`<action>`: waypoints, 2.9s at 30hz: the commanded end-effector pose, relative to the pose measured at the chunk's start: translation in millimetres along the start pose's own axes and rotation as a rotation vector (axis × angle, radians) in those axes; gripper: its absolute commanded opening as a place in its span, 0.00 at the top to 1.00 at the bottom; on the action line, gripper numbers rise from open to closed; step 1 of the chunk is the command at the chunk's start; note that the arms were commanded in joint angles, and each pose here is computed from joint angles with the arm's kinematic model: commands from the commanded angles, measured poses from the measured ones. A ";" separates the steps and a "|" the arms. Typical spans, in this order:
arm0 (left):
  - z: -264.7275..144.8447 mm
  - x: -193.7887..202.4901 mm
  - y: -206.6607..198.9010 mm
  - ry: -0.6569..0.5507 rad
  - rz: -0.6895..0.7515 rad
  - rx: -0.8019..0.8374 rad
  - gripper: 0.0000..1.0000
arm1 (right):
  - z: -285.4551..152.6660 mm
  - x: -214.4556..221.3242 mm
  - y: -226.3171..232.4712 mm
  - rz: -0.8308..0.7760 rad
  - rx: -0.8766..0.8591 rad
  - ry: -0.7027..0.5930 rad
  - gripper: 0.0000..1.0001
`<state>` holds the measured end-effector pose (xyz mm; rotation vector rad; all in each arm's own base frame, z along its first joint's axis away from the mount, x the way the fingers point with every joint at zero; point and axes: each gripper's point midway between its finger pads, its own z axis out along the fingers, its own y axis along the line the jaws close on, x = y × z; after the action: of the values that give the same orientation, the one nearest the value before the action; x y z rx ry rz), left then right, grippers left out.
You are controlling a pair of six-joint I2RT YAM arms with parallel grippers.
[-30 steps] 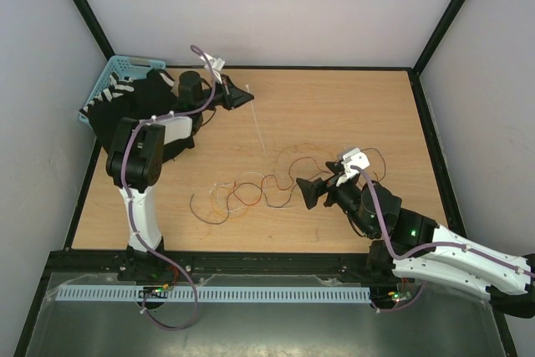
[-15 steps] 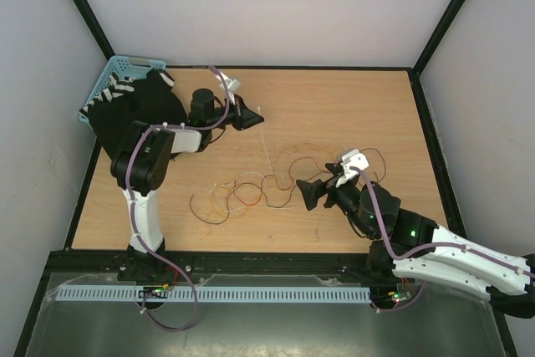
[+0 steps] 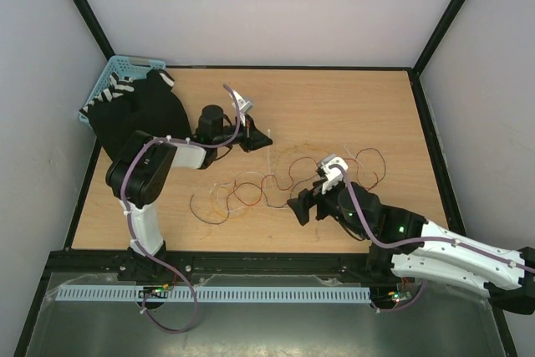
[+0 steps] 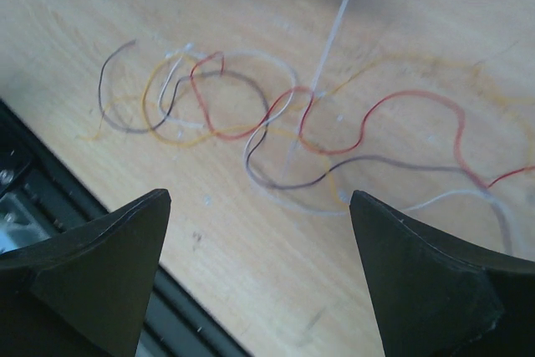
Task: Zip-tie the wires
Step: Tie the cable at the center of the board.
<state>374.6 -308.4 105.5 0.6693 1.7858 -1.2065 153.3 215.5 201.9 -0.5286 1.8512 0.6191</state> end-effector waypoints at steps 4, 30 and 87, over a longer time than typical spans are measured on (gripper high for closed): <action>-4.9 6.3 -27.8 -0.004 0.067 0.037 1.00 | -11.9 53.0 29.3 0.226 -0.100 0.250 0.01; -9.1 38.5 -59.0 0.046 0.039 0.059 1.00 | 41.7 149.2 33.2 0.379 -0.095 0.377 0.01; -10.6 73.7 -60.2 0.153 -0.056 0.087 1.00 | 93.0 48.2 -3.9 -0.399 -0.269 -0.074 0.01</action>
<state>286.9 -320.1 67.7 0.7384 1.9192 -1.2711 182.0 260.1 81.5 -0.9467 1.8536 0.7697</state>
